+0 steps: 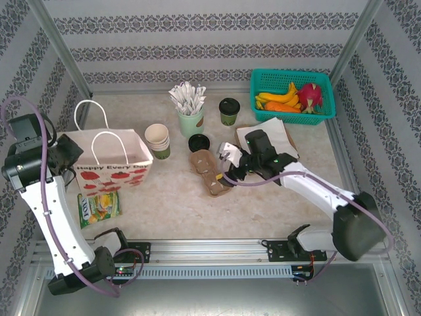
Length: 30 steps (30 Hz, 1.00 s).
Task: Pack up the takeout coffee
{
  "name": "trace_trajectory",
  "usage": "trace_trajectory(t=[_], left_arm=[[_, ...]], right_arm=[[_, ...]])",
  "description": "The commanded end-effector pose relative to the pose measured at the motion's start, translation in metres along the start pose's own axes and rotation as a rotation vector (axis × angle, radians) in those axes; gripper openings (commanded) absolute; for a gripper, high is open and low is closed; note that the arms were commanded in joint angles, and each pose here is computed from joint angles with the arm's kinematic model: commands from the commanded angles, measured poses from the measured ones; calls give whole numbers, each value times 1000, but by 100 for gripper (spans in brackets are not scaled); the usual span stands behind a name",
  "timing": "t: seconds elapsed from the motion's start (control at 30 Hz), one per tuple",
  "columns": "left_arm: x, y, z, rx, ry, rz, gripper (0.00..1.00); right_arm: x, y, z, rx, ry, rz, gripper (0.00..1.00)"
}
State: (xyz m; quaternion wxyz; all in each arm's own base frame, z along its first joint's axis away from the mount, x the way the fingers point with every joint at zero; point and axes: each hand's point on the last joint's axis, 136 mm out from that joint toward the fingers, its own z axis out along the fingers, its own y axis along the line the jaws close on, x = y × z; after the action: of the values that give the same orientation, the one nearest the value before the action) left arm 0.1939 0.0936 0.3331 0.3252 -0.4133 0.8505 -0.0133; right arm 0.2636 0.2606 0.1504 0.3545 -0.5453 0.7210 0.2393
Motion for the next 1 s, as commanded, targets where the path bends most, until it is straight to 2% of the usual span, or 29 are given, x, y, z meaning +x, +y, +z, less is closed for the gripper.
trace_trajectory(t=[0.0,0.13,0.3,0.5,0.8,0.97], left_arm=[[31,7,0,-4,104,-28,0],[49,5,-3,39,133,-38,0],[74,-2,12,96,226,-49,0],[85,-5,23,125,259,-57,0],[97,-10,32,160,317,-35,0],[101,-14,38,186,332,-29,0]], right_arm=[[-1,14,13,-126,55,-157,85],[9,11,31,-204,147,-246,78],[33,3,47,-297,343,-317,72],[35,-2,64,-328,384,-402,62],[55,-9,86,-338,516,-544,56],[55,-14,93,-336,536,-558,52]])
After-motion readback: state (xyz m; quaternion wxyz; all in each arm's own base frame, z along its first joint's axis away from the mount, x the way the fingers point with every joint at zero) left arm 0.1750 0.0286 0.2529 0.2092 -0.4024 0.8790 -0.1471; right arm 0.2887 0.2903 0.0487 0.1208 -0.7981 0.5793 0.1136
